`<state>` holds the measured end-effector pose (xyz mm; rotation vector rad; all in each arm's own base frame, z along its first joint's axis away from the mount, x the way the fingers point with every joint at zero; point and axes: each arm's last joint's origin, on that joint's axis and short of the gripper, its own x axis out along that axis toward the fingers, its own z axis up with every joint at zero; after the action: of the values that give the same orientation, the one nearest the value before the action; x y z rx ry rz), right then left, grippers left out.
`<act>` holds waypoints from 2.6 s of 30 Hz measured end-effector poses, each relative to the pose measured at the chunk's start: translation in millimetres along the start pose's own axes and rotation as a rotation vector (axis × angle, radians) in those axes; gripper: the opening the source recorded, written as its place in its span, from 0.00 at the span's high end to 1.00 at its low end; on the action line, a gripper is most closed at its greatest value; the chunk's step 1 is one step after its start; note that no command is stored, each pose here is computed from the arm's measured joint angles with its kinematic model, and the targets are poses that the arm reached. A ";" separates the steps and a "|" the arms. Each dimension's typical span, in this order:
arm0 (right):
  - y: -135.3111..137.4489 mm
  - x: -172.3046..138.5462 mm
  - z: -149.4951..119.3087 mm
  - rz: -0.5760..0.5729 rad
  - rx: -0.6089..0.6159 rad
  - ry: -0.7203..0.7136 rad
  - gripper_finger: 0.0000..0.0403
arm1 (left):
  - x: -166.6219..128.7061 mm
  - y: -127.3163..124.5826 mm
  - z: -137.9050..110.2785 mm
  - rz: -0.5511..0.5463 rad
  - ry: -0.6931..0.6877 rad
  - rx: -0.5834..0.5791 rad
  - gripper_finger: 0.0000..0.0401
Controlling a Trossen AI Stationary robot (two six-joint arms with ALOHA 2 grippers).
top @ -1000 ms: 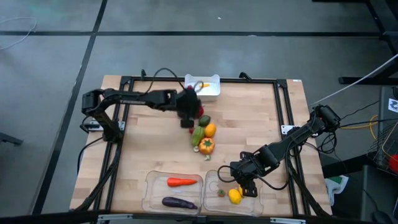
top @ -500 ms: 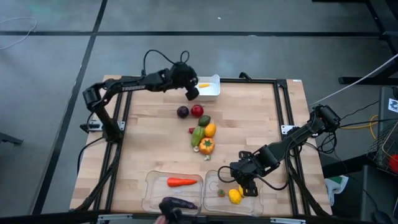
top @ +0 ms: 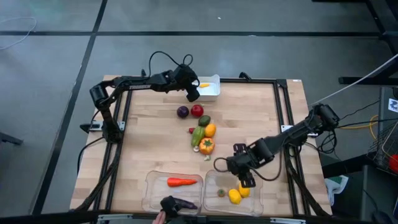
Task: Sort produce into baskets
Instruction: Put the yellow lemon into the right transparent bin
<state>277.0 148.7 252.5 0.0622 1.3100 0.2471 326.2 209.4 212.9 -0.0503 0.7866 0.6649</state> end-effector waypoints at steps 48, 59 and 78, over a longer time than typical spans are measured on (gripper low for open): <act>-190.4 39.2 55.5 -0.298 -0.634 -0.054 0.39 | -1.1 -0.1 0.6 -0.001 -0.003 -0.051 0.51; -197.7 60.2 59.4 -0.344 -0.643 -0.010 0.39 | -1.0 -0.1 0.6 -0.001 -0.003 -0.052 0.51; -195.9 62.0 54.3 -0.296 -0.583 0.020 0.52 | -1.1 -0.2 0.6 -0.001 -0.003 -0.051 0.51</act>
<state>372.2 -23.3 171.8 -0.6243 1.2057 0.3661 326.2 208.9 214.0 -0.0956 0.7668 0.6838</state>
